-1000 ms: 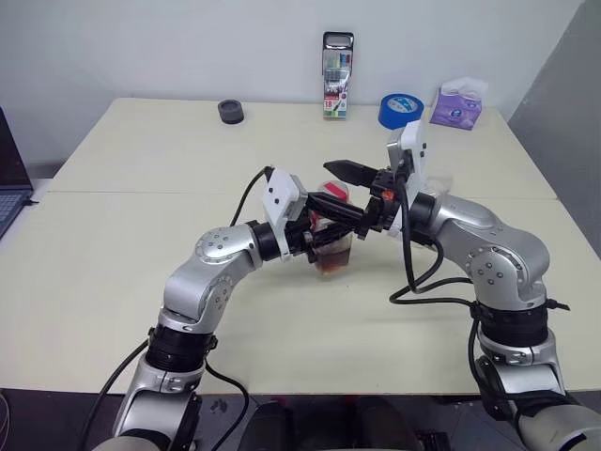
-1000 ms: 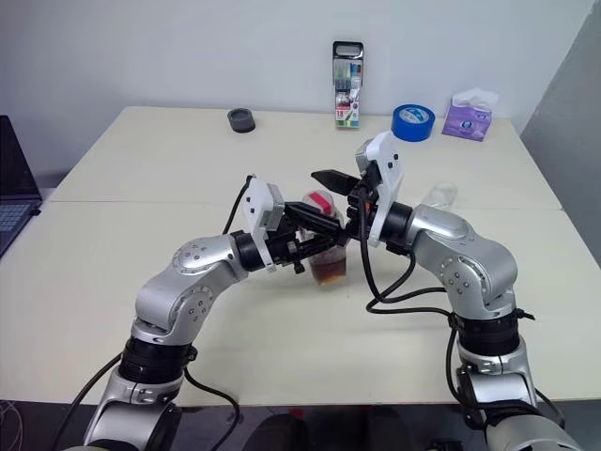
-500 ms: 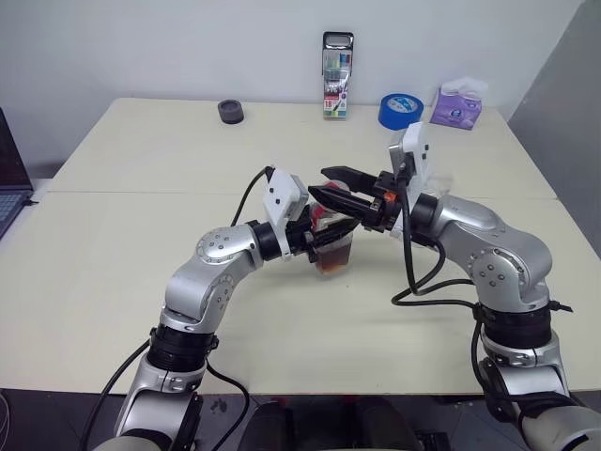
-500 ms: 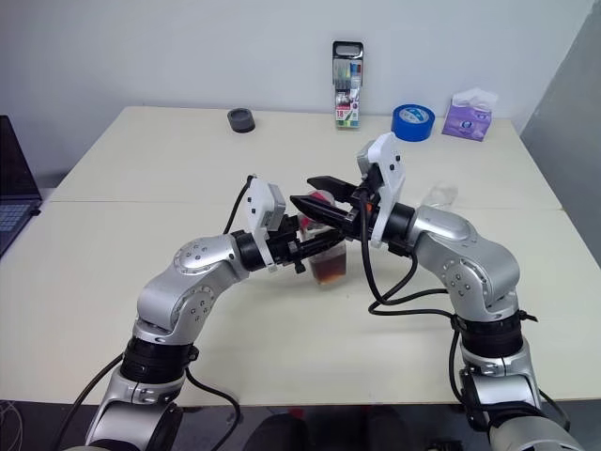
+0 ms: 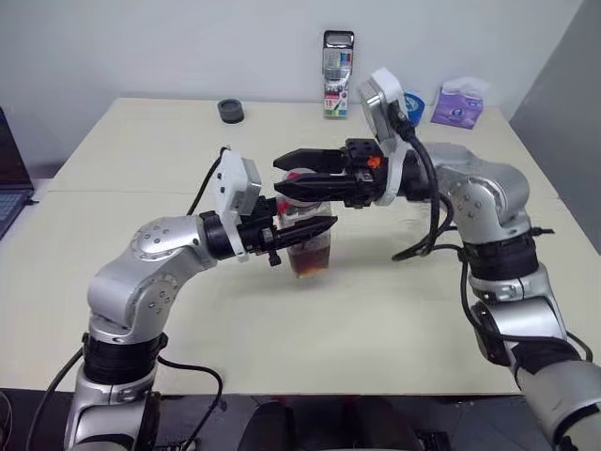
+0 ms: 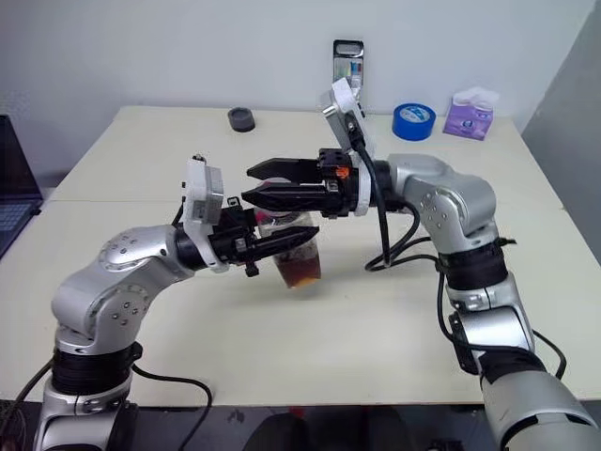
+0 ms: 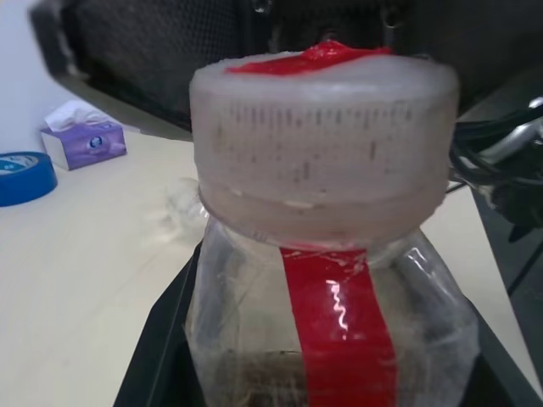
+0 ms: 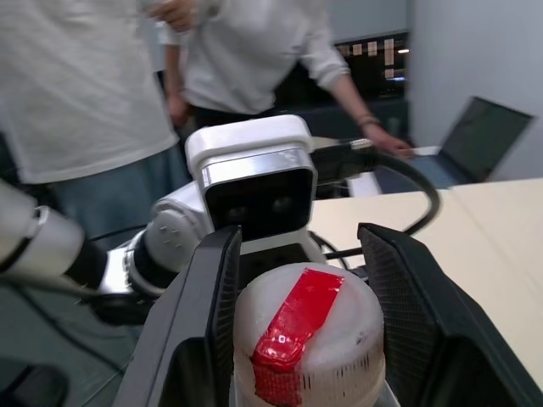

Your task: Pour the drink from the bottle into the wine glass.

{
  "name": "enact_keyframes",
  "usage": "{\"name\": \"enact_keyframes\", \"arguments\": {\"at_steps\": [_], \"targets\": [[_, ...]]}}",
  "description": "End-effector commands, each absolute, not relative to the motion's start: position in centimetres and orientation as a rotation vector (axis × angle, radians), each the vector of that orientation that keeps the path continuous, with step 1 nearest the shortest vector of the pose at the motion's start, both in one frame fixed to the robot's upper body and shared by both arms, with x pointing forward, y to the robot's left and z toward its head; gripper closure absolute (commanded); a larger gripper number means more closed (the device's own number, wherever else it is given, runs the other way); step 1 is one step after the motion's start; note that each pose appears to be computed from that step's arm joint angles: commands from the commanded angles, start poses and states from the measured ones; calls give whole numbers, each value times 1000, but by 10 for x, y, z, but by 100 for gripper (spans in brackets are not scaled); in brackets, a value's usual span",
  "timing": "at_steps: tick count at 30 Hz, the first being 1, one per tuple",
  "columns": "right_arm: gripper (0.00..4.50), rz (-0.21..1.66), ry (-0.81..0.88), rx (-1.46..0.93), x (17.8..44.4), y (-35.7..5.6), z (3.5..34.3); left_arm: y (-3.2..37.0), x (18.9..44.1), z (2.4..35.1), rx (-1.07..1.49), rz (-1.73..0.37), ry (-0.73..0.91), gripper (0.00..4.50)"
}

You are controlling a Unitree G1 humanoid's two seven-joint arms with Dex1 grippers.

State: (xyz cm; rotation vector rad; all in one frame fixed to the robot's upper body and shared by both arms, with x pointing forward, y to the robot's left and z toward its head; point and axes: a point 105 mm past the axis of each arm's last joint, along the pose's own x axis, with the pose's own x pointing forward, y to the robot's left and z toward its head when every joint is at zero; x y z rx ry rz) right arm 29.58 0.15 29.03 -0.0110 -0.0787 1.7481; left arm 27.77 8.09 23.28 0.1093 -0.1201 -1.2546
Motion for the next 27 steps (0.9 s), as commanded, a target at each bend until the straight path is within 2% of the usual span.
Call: {"name": "enact_keyframes", "arguments": {"at_steps": [1, 4, 5, 10, 16, 27], "targets": [[130, 1722, -110, -62, 301, -10, 296, 67, 261, 248, 152, -1362, -193, 270], [21, 1651, -95, -69, 300, -29, 293, 79, 274, 247, 163, -1272, -189, 270], [3, 1628, -94, -76, 299, -33, 292, 82, 277, 245, 167, -1250, -186, 270], [3, 1459, -115, -74, 291, -47, 287, 90, 292, 237, 150, -1148, -195, 270], [3, 1330, -172, -72, 282, -33, 282, 80, 301, 236, 122, -1133, -228, 270], [3, 1271, -201, -39, 284, -18, 280, 68, 297, 232, 120, -1202, -224, 270]]}}
